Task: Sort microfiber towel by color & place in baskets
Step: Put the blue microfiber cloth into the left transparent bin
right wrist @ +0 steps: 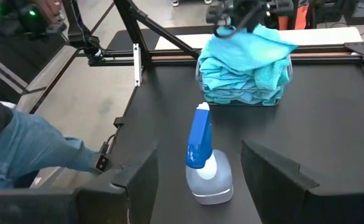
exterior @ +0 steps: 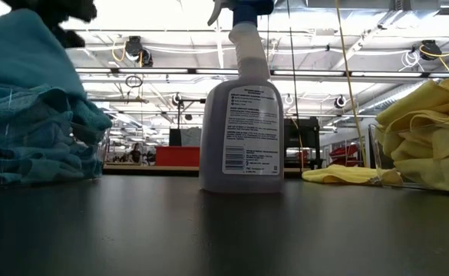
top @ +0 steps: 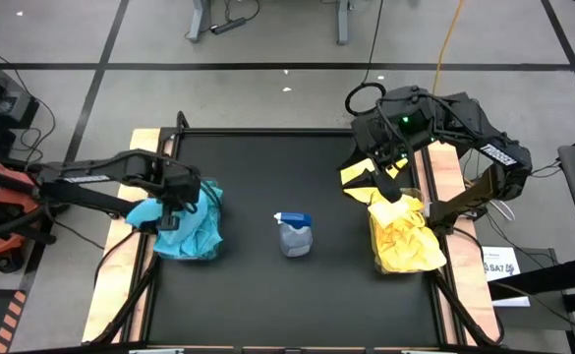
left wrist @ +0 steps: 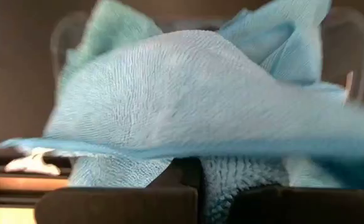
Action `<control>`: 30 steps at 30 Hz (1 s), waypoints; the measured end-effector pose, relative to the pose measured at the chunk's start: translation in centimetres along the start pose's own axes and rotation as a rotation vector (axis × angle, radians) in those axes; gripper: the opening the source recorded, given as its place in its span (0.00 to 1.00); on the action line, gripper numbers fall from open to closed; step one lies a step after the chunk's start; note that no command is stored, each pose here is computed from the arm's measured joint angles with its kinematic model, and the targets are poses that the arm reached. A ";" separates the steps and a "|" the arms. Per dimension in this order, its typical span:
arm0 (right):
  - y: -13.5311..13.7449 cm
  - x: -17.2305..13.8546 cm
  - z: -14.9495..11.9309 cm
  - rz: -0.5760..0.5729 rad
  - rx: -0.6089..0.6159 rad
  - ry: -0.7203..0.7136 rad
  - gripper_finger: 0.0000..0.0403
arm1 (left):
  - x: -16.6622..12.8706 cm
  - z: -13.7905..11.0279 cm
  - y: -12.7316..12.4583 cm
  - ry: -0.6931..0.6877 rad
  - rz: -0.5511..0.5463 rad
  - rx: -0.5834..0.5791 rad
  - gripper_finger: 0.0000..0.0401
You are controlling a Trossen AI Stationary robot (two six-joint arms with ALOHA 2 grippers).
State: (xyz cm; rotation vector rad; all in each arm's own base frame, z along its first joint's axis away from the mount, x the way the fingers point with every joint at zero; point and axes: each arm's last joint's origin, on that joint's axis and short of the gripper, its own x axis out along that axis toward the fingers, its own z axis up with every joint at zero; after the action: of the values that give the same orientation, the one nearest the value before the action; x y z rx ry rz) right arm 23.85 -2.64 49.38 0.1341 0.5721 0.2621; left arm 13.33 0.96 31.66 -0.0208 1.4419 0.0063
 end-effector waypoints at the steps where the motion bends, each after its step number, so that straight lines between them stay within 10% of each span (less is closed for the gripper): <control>1: 0.1 0.0 0.0 0.004 -0.002 0.001 0.53 | 0.6 0.0 0.0 0.011 -0.001 -0.002 0.02; 30: 1.5 0.5 0.0 0.054 -0.013 0.013 0.53 | 11.8 2.7 0.3 0.162 -0.059 -0.063 0.05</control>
State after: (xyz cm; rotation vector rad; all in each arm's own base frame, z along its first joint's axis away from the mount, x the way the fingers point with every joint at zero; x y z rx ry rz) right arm 23.96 -1.10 49.39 0.1358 0.5800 0.3188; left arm 17.54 1.18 20.36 -0.1173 1.6023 0.0015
